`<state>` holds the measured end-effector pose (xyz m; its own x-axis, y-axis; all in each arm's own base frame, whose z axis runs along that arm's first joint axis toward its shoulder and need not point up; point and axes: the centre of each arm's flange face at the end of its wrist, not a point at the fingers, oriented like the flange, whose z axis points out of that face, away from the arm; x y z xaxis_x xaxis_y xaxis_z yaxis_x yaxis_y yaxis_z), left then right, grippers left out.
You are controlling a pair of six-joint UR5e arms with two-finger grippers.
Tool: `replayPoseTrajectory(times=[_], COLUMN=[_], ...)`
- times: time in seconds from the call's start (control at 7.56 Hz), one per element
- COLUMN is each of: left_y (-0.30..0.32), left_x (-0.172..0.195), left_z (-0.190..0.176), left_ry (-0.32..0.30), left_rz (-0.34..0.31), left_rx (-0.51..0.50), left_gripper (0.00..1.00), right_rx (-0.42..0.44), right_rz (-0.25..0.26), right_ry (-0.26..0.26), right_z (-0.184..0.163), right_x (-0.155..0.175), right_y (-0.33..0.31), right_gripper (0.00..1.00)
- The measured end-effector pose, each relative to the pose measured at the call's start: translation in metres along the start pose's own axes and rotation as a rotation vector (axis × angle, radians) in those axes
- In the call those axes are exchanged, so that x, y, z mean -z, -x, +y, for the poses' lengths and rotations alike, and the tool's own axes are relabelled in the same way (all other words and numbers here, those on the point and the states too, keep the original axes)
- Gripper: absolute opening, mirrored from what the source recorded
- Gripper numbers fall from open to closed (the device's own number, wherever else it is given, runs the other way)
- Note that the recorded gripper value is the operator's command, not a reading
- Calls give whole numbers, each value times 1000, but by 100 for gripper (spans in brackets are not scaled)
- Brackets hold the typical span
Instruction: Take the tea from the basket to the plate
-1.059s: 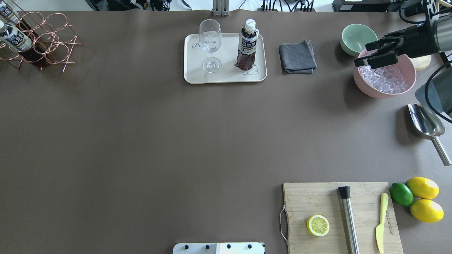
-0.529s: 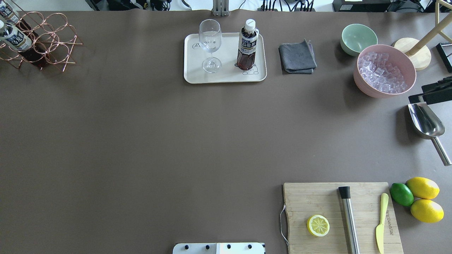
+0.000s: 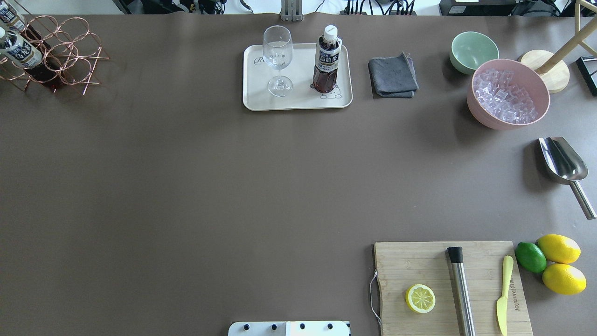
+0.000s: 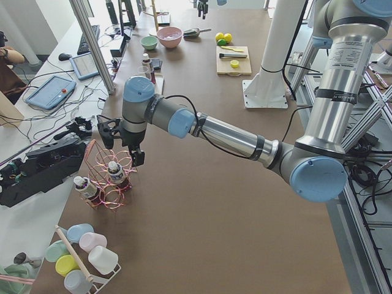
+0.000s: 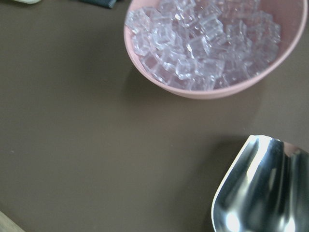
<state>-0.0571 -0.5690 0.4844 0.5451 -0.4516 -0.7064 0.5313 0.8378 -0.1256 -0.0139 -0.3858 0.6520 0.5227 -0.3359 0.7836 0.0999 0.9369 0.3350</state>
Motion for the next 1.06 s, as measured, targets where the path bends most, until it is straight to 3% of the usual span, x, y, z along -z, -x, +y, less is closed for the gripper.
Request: replayPoseTrajectory(times=[0.26,0.4,0.66,1.06], left_y=[45,69,124,170], left_x=[-10,-9,-28,-51], left_z=[5,10,38,61], left_ry=[37,56,166,230], left_rz=[-16,-5,67,84], left_rx=[-183,-199,-198,-296], left_gripper=[98,98,98,98], right_rx=[-118,-140,-210,-295], right_rz=[72,124,171,191], right_ry=[110,161,241,253], right_z=[21,20,-3,-42], right_x=[15,21,29,33], right_y=[-47,-62,-73,-72], right_gripper=[100,100,100,100])
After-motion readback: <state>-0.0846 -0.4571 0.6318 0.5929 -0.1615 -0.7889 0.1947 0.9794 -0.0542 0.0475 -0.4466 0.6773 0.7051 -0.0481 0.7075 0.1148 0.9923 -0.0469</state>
